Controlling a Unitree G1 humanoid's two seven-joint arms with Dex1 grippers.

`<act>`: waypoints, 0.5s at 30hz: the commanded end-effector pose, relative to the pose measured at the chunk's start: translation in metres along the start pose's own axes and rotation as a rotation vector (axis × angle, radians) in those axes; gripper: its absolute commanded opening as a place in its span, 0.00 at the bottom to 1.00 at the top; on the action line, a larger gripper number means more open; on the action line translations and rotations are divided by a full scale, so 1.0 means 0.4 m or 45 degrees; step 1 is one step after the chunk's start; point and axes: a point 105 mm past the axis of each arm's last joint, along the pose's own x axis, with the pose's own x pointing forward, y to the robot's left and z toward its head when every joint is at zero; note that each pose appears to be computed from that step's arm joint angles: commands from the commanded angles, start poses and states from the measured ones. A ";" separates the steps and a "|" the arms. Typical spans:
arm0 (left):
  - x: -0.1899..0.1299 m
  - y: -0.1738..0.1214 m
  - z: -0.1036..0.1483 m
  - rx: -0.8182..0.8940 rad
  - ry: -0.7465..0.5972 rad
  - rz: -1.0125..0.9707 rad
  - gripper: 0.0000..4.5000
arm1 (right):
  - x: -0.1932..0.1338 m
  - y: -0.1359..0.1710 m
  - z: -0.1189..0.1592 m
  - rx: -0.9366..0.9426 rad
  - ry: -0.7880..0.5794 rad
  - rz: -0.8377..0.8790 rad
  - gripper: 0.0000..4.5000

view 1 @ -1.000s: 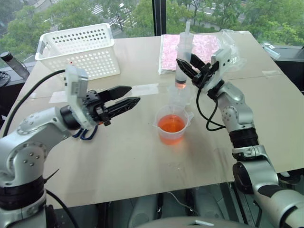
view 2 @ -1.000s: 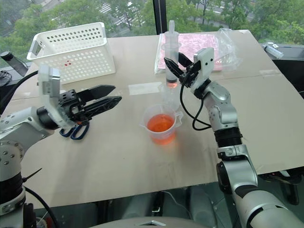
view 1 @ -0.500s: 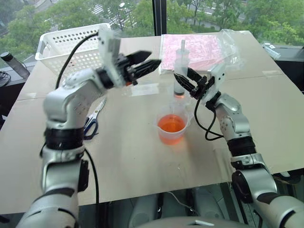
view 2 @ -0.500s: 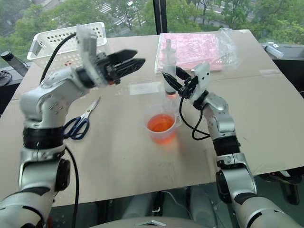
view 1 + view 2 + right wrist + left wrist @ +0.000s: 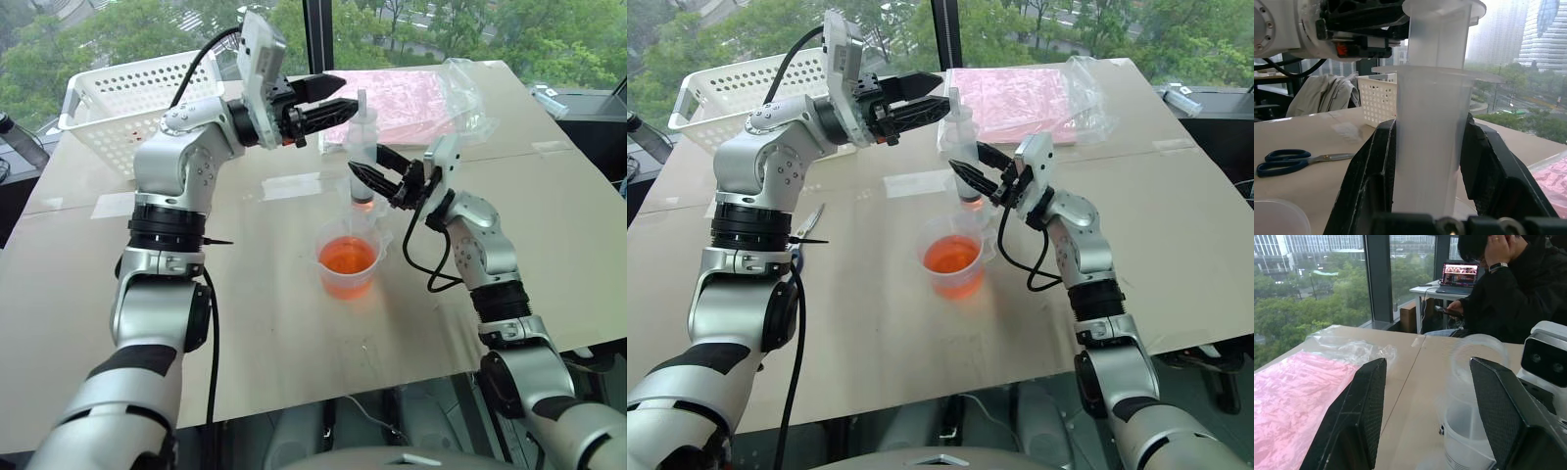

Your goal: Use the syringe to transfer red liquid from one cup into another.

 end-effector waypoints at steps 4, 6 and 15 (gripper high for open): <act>0.018 -0.016 0.034 0.109 -0.032 -0.080 0.60 | 0.022 -0.003 0.034 -0.080 -0.022 0.069 0.32; 0.026 -0.022 0.029 0.133 -0.026 -0.100 0.49 | 0.025 -0.011 0.031 -0.063 -0.020 0.061 0.32; 0.048 -0.032 0.032 0.179 -0.054 -0.124 0.00 | 0.035 -0.031 0.036 -0.054 -0.037 0.038 0.32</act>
